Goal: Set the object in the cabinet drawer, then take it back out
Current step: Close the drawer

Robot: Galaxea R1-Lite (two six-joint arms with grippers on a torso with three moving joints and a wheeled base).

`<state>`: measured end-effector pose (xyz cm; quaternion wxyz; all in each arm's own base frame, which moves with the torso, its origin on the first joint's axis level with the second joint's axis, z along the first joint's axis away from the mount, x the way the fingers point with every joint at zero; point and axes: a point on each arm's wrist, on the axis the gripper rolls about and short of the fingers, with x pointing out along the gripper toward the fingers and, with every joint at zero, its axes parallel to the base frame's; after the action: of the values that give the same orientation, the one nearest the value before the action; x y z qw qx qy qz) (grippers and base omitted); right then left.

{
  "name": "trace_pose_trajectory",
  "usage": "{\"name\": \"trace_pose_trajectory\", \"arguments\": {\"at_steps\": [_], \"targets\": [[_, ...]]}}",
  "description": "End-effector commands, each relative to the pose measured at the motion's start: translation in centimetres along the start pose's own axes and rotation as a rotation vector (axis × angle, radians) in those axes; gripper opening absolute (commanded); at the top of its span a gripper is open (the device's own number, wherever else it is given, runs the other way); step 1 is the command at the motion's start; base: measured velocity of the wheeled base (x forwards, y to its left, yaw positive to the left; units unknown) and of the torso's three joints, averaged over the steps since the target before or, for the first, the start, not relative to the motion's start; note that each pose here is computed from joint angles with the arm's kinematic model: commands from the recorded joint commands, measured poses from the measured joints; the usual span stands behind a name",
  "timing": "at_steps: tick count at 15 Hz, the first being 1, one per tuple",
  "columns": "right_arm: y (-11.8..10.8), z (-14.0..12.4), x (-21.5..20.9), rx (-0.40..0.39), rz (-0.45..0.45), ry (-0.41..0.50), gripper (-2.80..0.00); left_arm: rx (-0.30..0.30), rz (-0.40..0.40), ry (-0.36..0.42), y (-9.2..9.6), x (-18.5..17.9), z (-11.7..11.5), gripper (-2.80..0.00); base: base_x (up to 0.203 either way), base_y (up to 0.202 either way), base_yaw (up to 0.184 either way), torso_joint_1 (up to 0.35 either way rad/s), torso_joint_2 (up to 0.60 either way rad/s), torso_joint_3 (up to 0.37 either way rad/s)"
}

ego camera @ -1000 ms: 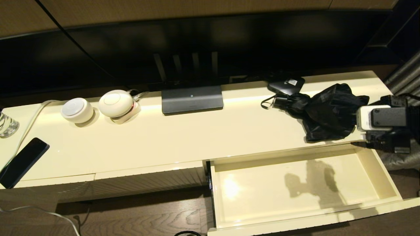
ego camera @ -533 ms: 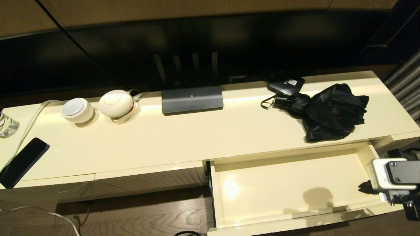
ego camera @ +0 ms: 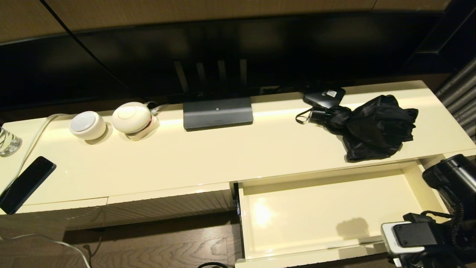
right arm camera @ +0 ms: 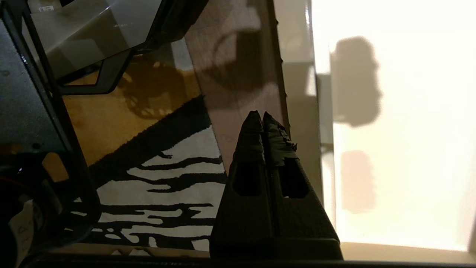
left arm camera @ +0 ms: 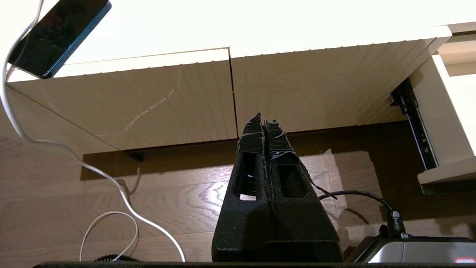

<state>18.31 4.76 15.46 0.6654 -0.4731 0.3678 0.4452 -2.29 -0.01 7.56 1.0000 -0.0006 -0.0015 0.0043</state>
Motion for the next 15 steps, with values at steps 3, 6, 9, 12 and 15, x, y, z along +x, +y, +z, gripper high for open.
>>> {"name": "trace_pose_trajectory", "arguments": {"at_steps": [3,6,9,12,15], "targets": [[-0.2,-0.5,3.5,0.003,0.12,0.045,-2.8,0.0,0.001,0.004,0.0,0.0,-0.1,-2.8,0.0,0.0,0.0,0.0,0.0,0.0],[-0.1,-0.6,3.8,-0.015,0.142,0.048,-2.8,0.0,0.001,0.005,0.0,0.0,-0.1,-2.8,0.0,0.0,0.0,0.0,0.0,0.0],[0.4,-0.9,4.3,-0.025,0.166,0.059,-2.8,0.0,0.001,0.004,0.0,0.0,-0.1,-2.8,0.0,0.0,0.0,0.0,0.0,0.0],[-0.2,-0.9,5.1,-0.032,0.117,0.062,-2.8,0.0,0.001,0.005,0.0,0.0,-0.1,-2.8,0.0,0.0,0.0,0.0,0.0,0.0],[-1.5,-0.8,6.0,-0.056,0.013,0.073,-2.8,0.0,0.001,0.004,0.0,0.0,-0.1,-2.8,0.0,0.0,0.0,0.0,0.0,0.0]]}}
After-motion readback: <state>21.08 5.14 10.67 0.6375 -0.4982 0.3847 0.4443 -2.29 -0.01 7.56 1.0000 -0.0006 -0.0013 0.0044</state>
